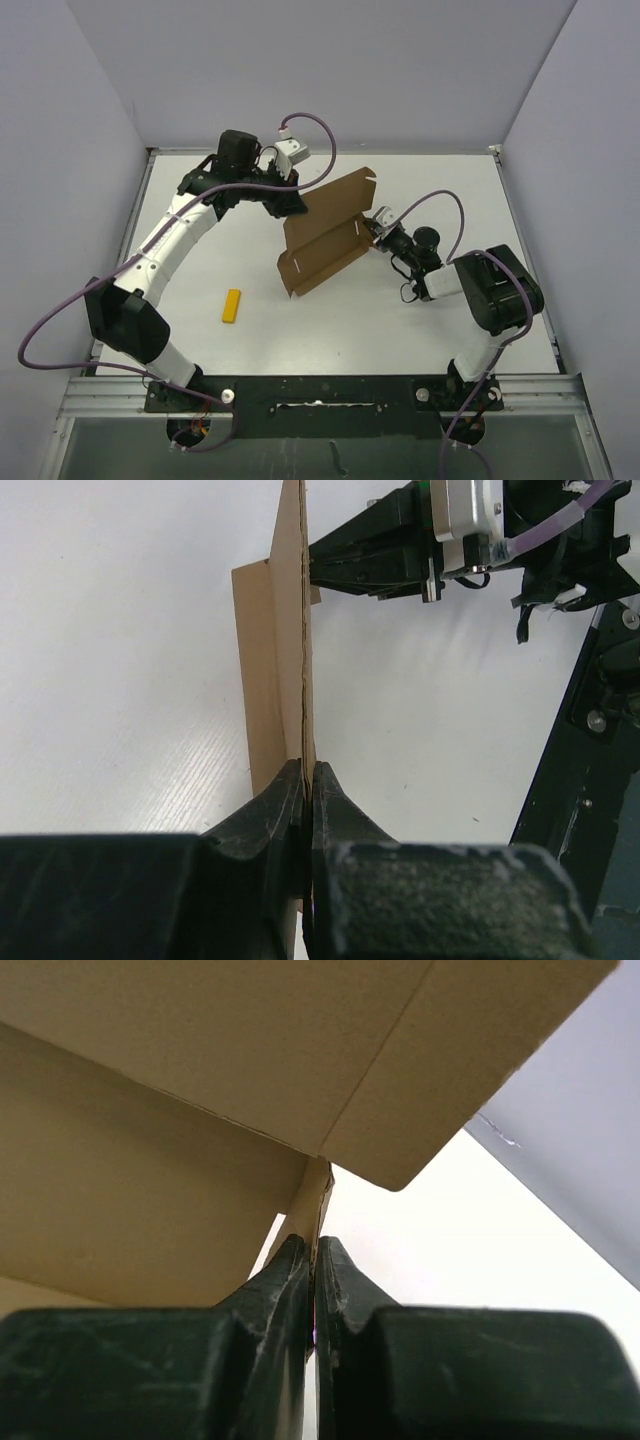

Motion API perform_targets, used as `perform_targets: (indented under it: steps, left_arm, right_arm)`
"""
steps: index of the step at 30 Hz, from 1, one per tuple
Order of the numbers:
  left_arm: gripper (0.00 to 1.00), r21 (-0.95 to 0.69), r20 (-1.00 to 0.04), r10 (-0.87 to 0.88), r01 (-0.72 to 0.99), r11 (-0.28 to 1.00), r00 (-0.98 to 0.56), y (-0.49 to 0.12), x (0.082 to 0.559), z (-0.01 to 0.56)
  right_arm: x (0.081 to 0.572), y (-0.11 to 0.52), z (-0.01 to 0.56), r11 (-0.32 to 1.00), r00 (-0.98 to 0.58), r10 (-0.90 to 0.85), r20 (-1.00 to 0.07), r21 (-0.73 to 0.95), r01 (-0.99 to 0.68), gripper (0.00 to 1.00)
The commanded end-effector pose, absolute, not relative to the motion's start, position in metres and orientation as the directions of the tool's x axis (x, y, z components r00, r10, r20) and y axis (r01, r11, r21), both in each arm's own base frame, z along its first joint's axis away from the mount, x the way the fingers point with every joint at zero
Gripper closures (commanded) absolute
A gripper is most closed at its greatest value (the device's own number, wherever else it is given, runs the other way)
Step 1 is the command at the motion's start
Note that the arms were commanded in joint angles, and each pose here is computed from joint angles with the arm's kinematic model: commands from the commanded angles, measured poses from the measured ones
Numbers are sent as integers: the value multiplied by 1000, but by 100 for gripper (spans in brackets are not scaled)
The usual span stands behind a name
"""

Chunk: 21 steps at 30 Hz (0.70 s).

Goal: Fold the paper box

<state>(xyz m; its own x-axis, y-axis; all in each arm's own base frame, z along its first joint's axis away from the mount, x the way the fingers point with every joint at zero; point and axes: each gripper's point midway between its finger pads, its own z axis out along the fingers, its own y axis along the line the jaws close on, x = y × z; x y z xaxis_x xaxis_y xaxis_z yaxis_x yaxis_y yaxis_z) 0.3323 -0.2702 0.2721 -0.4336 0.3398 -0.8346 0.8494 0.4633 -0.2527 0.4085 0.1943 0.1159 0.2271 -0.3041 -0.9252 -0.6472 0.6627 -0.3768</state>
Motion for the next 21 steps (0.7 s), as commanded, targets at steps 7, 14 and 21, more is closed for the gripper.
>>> perform_targets:
  steps: [7, 14, 21]
  left_arm:
    - [100, -241, -859, 330, 878, 415, -391, -279, 331, 268]
    - [100, -240, -858, 330, 876, 419, -393, -279, 331, 265]
    - [100, -240, -858, 329, 875, 421, -394, -279, 329, 266]
  right_arm:
    - [399, 197, 139, 658, 334, -256, -907, -417, -627, 87]
    - [392, 185, 134, 625, 294, -245, -924, -382, -680, 76]
    - [384, 182, 138, 573, 278, -235, -932, -364, -734, 70]
